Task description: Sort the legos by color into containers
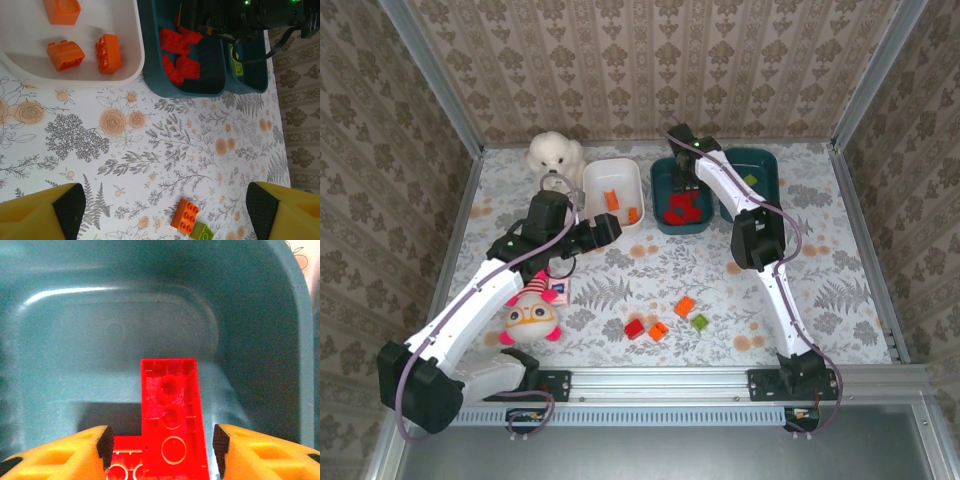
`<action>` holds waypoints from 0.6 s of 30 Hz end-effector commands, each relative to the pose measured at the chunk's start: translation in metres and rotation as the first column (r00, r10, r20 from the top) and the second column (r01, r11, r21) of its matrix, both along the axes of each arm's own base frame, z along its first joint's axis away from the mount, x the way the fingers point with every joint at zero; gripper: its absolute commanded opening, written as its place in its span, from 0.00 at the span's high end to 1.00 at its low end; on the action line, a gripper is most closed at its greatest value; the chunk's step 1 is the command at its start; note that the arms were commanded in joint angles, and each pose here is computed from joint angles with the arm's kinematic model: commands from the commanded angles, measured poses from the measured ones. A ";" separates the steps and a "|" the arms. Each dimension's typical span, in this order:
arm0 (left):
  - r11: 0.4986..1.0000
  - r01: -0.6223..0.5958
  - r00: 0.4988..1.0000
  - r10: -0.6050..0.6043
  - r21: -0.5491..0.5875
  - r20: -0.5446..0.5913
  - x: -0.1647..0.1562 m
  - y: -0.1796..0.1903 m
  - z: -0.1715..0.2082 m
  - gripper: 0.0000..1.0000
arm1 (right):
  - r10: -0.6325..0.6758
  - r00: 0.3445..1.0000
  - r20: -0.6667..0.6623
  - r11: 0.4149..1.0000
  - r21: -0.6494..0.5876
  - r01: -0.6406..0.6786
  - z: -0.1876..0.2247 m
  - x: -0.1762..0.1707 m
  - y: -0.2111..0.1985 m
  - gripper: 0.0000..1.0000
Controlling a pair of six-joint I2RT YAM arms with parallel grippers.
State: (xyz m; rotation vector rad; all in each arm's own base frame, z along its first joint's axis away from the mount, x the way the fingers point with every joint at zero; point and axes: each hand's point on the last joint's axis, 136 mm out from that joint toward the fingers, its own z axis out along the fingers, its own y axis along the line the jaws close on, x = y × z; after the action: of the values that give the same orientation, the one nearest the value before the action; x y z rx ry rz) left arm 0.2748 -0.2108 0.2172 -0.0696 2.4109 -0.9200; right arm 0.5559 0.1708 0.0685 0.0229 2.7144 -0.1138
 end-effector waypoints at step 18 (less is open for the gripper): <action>0.999 0.046 0.999 -0.046 -0.016 0.023 -0.014 -0.011 0.007 0.13 | -0.050 0.999 0.021 0.996 0.080 0.048 0.077 -0.050 0.012 0.63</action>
State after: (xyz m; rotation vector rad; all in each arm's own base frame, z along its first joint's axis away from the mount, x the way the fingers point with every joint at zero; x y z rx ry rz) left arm 0.2655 -0.2220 0.2179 -0.0186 2.4183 -0.9392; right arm 0.5326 0.1856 0.1755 0.0590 2.5691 -0.0022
